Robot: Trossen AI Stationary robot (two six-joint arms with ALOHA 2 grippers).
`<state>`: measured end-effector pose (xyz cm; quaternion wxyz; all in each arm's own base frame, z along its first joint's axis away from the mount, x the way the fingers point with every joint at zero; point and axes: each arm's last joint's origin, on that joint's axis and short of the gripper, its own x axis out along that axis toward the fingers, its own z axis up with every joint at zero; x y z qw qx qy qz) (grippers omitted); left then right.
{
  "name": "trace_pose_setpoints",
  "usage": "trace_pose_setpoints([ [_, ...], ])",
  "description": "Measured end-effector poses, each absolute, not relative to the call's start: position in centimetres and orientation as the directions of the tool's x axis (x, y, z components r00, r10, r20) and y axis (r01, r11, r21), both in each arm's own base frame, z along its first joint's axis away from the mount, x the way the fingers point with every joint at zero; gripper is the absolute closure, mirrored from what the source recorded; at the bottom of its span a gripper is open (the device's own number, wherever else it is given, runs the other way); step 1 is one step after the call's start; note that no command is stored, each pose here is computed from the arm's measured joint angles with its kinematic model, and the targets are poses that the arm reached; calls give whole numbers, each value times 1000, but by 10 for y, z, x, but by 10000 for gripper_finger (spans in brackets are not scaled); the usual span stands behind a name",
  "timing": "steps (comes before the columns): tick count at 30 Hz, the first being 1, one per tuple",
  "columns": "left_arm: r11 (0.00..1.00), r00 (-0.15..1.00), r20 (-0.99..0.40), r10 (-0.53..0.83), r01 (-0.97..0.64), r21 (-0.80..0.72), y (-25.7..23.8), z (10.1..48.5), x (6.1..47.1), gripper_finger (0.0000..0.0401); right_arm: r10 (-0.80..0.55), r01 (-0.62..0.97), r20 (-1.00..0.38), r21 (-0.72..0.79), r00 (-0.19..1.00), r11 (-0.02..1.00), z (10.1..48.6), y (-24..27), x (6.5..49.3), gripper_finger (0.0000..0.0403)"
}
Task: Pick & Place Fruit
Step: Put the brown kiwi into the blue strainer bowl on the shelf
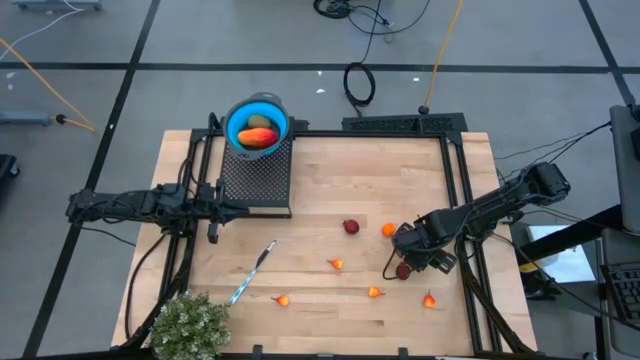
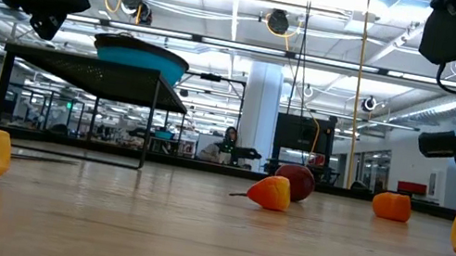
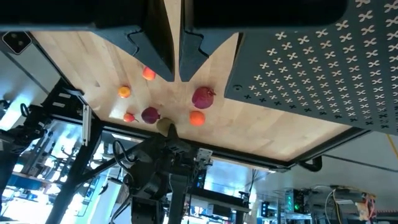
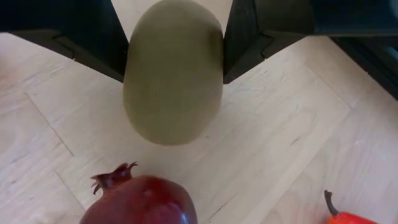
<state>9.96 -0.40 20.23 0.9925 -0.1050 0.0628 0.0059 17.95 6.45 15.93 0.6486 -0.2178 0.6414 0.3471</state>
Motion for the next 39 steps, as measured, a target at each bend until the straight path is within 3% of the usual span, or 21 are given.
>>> trace_pose_setpoints([
  [9, 978, 992, -126, -1, -25, -205, -4, 202, 100, 380, 171, -728, -983, 163, -64, 666, 159, 64, 179, 198],
  [13, 979, 992, -126, -1, -24, -204, -4, 202, 100, 380, 143, -676, -988, 142, -54, 723, 163, 64, 181, 200],
  [18, 980, 991, -133, -1, -25, -196, -4, 202, 100, 380, 68, -639, -997, 73, -32, 766, 184, 64, 190, 201],
  [26, 981, 987, -160, -1, -30, -192, -4, 199, 99, 380, 86, -642, -996, 51, 24, 765, 238, 70, 206, 201],
  [32, 985, 984, -177, -1, -29, -169, -4, 197, 99, 380, 119, -643, -979, -15, 164, 766, 281, 74, 221, 202],
  [39, 992, 984, -178, -1, -22, -125, -4, 197, 99, 380, 20, -435, -865, -233, 502, 870, 310, 75, 248, 201],
])
